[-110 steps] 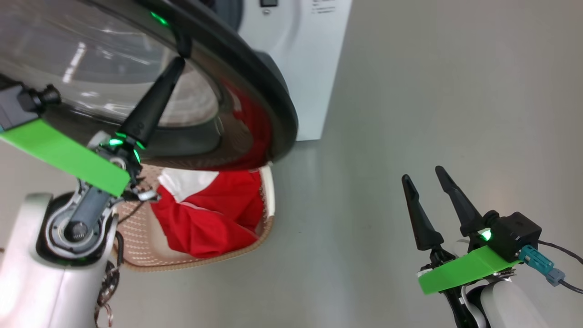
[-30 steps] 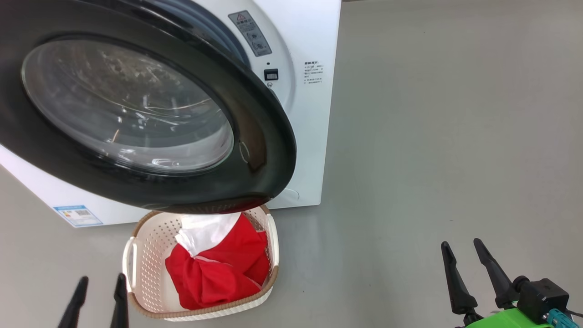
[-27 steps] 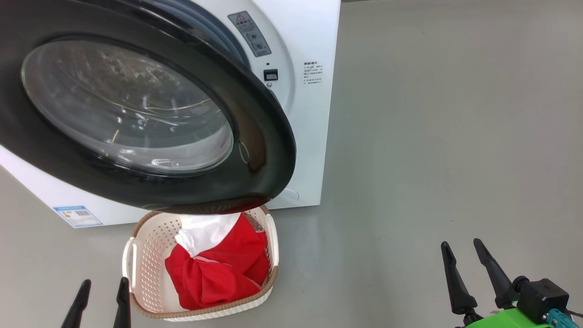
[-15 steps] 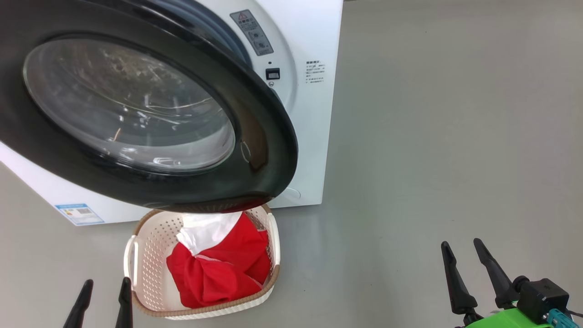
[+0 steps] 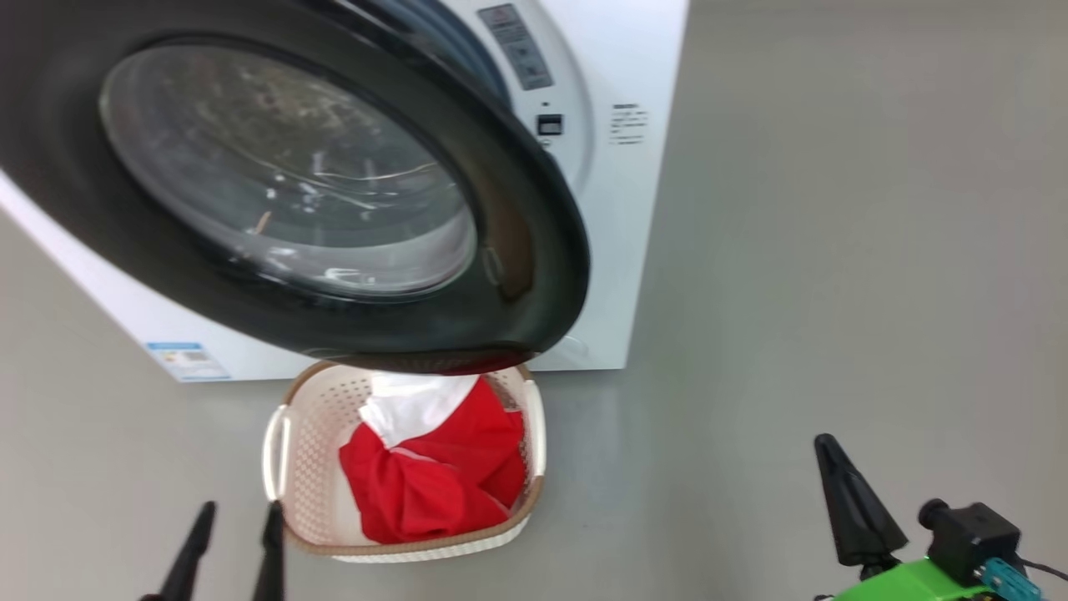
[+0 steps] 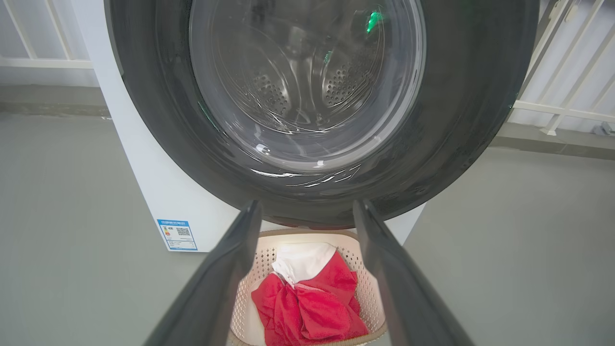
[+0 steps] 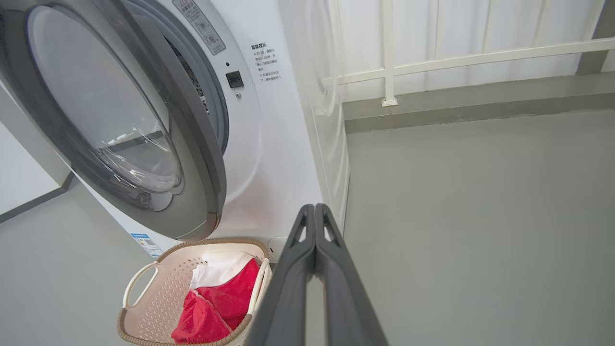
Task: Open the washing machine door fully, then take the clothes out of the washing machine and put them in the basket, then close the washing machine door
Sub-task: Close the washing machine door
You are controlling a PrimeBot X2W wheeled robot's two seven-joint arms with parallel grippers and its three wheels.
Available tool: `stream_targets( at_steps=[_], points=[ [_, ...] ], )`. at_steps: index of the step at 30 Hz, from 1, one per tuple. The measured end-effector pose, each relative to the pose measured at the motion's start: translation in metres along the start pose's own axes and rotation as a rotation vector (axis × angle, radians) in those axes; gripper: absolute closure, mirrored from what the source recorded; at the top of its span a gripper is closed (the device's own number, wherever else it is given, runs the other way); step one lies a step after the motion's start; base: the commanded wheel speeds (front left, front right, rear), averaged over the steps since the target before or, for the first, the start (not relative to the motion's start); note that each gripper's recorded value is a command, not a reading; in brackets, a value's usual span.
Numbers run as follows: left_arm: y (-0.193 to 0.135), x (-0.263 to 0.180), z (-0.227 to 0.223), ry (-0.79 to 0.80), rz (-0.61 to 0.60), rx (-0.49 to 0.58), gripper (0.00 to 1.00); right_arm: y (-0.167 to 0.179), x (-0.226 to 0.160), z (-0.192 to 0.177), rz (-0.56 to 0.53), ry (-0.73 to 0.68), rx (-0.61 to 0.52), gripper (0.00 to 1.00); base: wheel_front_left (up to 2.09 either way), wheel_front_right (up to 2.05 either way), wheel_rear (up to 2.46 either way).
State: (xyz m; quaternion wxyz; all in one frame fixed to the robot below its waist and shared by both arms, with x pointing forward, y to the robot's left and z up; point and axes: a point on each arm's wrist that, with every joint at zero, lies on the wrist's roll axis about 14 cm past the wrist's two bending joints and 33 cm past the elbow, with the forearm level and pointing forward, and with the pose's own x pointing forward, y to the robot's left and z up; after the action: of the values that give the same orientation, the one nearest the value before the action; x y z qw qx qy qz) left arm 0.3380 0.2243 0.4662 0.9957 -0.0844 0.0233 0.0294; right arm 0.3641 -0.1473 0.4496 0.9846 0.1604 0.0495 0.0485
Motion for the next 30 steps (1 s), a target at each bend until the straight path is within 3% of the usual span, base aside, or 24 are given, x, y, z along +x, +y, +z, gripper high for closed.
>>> stream_targets(
  at_steps=[16,24,30],
  points=[
    [0.015,-0.038,0.001,-0.020,0.106,-0.078,0.00,0.127,0.062,0.017,0.380,-0.045,-0.004,1.00,0.00,0.00,0.00],
    [0.024,-0.042,0.002,-0.024,0.146,-0.091,0.00,0.159,0.091,0.016,0.458,-0.044,0.007,1.00,0.00,0.00,0.00],
    [0.021,-0.033,-0.001,-0.010,0.143,-0.099,0.00,0.161,0.112,0.012,0.451,-0.038,0.024,1.00,0.00,0.00,0.00]
  ],
)
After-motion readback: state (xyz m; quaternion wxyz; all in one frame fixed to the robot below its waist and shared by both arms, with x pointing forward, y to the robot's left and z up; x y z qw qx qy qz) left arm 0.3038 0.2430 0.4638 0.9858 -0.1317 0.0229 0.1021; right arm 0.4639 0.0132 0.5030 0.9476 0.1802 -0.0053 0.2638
